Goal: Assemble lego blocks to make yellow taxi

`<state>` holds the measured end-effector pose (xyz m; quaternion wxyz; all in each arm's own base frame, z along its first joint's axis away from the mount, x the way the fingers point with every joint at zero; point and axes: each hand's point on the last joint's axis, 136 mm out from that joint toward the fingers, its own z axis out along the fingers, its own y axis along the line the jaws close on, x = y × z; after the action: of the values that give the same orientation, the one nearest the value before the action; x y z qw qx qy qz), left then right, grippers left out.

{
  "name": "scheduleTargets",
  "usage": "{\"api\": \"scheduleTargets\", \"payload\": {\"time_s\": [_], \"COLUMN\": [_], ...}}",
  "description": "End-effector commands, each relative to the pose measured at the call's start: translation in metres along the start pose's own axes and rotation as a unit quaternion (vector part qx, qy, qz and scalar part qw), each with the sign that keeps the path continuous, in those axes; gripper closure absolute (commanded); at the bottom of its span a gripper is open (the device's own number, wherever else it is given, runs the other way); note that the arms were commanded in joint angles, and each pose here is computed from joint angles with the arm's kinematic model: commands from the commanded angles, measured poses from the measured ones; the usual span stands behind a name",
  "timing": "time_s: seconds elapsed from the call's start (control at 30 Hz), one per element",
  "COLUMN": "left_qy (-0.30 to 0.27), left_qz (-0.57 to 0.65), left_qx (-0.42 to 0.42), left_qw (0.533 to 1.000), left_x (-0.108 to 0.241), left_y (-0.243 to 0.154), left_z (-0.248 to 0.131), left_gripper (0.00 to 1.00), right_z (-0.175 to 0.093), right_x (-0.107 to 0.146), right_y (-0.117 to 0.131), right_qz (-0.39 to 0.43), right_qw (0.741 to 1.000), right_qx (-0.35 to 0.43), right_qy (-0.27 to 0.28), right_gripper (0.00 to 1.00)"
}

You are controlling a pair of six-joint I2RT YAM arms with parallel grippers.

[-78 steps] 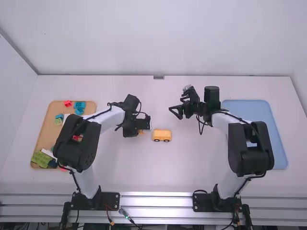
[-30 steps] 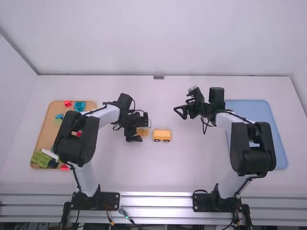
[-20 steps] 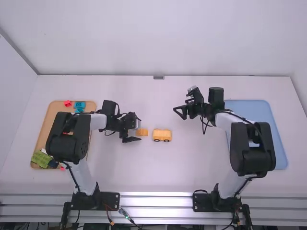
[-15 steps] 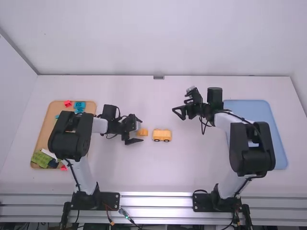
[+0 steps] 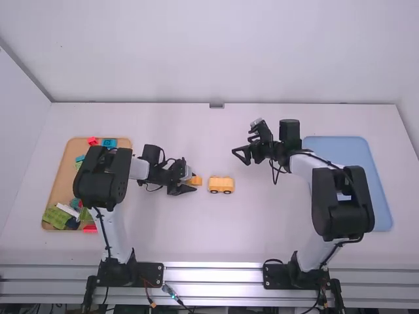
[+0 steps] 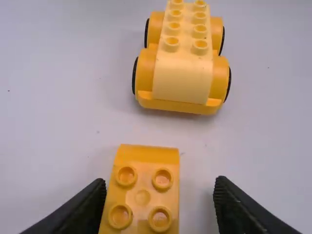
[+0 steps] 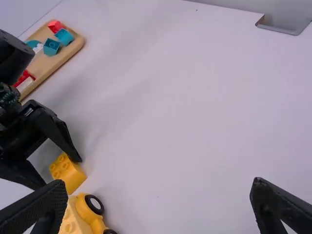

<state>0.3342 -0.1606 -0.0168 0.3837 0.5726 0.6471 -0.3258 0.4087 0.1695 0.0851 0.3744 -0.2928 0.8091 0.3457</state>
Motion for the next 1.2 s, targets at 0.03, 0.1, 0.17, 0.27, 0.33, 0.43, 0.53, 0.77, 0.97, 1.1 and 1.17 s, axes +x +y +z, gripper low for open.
{"api": "scheduleTargets", "payload": {"time_s": [0.03, 0.1, 0.17, 0.27, 0.33, 0.43, 0.53, 0.77, 0.97, 1.1, 1.17], "left_qy": [0.0, 0.001, 0.001, 0.002, 0.002, 0.002, -0.002, -0.032, 0.006, 0.018, 0.02], "left_qz": [0.019, 0.03, 0.042, 0.032, 0.031, 0.03, 0.03, 0.029, 0.022, 0.008, 0.004], "left_qx": [0.011, 0.011, 0.013, 0.009, 0.008, 0.01, 0.011, 0.01, 0.009, 0.009, 0.009], "left_qw": [1.0, 0.999, 0.999, 0.999, 0.999, 0.999, 0.999, 0.999, 1.0, 1.0, 1.0], "left_x": [0.008, 0.009, 0.011, 0.014, 0.014, 0.014, 0.012, 0.002, 0.013, 0.019, 0.02], "left_y": [-0.006, -0.008, -0.012, -0.011, -0.011, -0.012, -0.012, -0.006, -0.006, -0.008, -0.008], "left_z": [0.003, 0.004, 0.004, 0.001, 0.001, 0.001, 0.001, -0.004, -0.002, -0.005, -0.006], "left_gripper": [0.59, 0.66, 0.72, 0.71, 0.7, 0.7, 0.77, 0.76, 0.6, 0.5, 0.5], "right_z": [0.0, 0.0, 0.0, -0.003, -0.007, -0.014, -0.022, -0.041, -0.044, -0.04, -0.037], "right_x": [-0.005, -0.004, -0.003, -0.006, -0.009, -0.016, -0.02, -0.012, 0.008, 0.02, 0.026], "right_y": [0.0, 0.0, 0.003, 0.012, 0.017, 0.019, 0.03, 0.058, 0.069, 0.067, 0.065], "right_qz": [-0.003, -0.002, -0.013, -0.04, -0.056, -0.066, -0.116, -0.212, -0.231, -0.218, -0.21], "right_qw": [1.0, 1.0, 1.0, 0.998, 0.997, 0.996, 0.991, 0.977, 0.971, 0.972, 0.974], "right_qx": [-0.004, -0.005, -0.01, -0.042, -0.058, -0.058, -0.056, 0.005, 0.017, 0.021, 0.019], "right_qy": [-0.002, 0.0, 0.002, -0.009, -0.018, -0.026, -0.026, -0.019, -0.065, -0.083, -0.078], "right_gripper": [0.01, 0.01, 0.01, 0.01, 0.01, 0.01, 0.01, 0.01, 0.01, 0.01, 0.01]}}
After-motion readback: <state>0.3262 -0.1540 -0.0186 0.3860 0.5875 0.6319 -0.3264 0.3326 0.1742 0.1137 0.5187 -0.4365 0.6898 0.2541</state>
